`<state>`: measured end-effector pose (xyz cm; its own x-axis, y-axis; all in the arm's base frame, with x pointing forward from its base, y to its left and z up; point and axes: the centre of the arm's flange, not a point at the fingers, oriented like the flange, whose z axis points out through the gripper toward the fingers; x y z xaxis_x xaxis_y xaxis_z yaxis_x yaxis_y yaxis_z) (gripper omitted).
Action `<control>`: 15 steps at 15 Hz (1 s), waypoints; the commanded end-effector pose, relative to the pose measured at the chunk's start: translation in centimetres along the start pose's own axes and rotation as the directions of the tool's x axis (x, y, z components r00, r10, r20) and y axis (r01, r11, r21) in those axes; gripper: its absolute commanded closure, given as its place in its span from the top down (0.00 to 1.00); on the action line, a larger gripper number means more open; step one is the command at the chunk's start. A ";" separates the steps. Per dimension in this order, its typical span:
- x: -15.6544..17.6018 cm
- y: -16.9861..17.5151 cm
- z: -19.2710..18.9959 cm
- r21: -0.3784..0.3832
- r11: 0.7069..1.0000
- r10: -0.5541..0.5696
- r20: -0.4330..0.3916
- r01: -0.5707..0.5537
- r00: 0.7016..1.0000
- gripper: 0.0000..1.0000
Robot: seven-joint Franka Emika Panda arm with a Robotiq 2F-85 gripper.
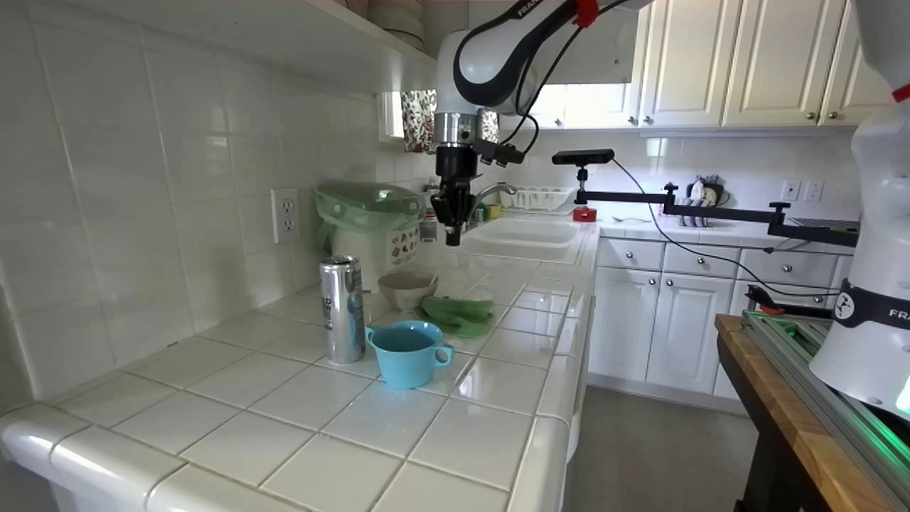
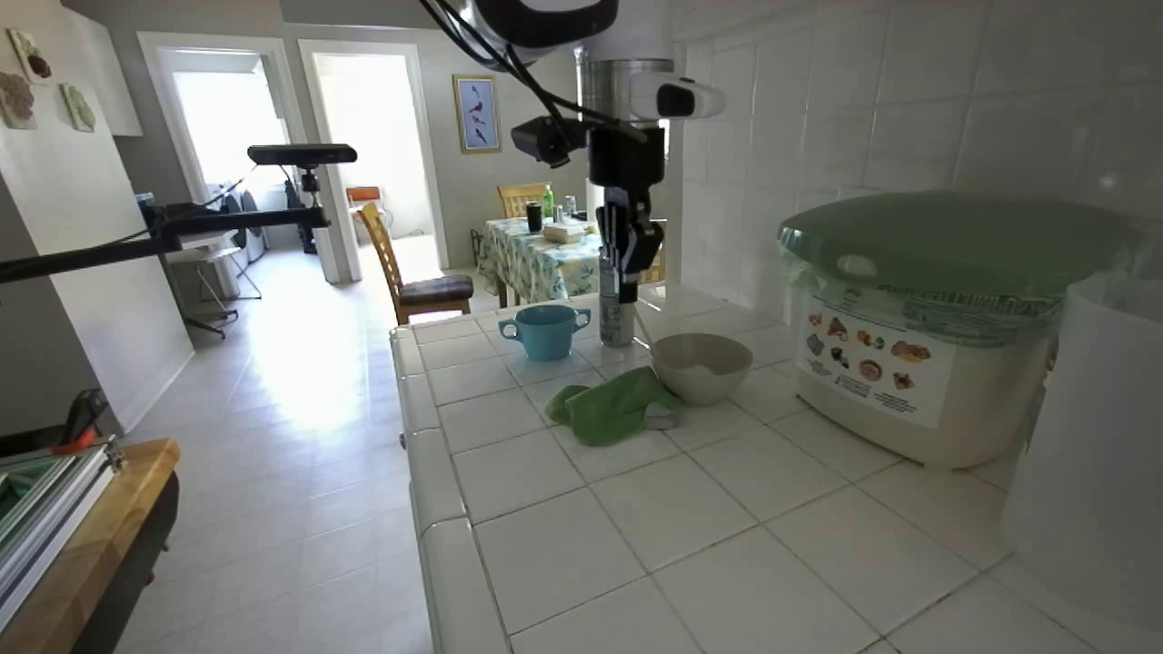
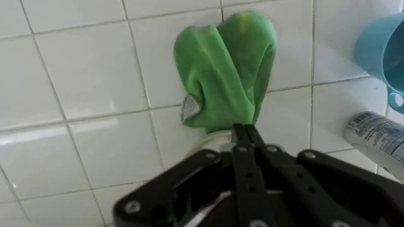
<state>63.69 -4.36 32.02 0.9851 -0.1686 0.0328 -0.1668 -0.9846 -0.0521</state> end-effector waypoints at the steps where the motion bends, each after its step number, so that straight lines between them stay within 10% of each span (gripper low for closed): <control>1: -1.7 2.4 -0.2 0.015 0.998 0.063 0.003 -0.063 0.998 0.01; 15: 4.3 1.0 0.4 0.019 1.000 0.015 0.018 -0.015 1.000 0.01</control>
<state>65.67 -6.77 31.87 0.9772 -0.2094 0.0359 -0.2070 -0.9765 -0.0605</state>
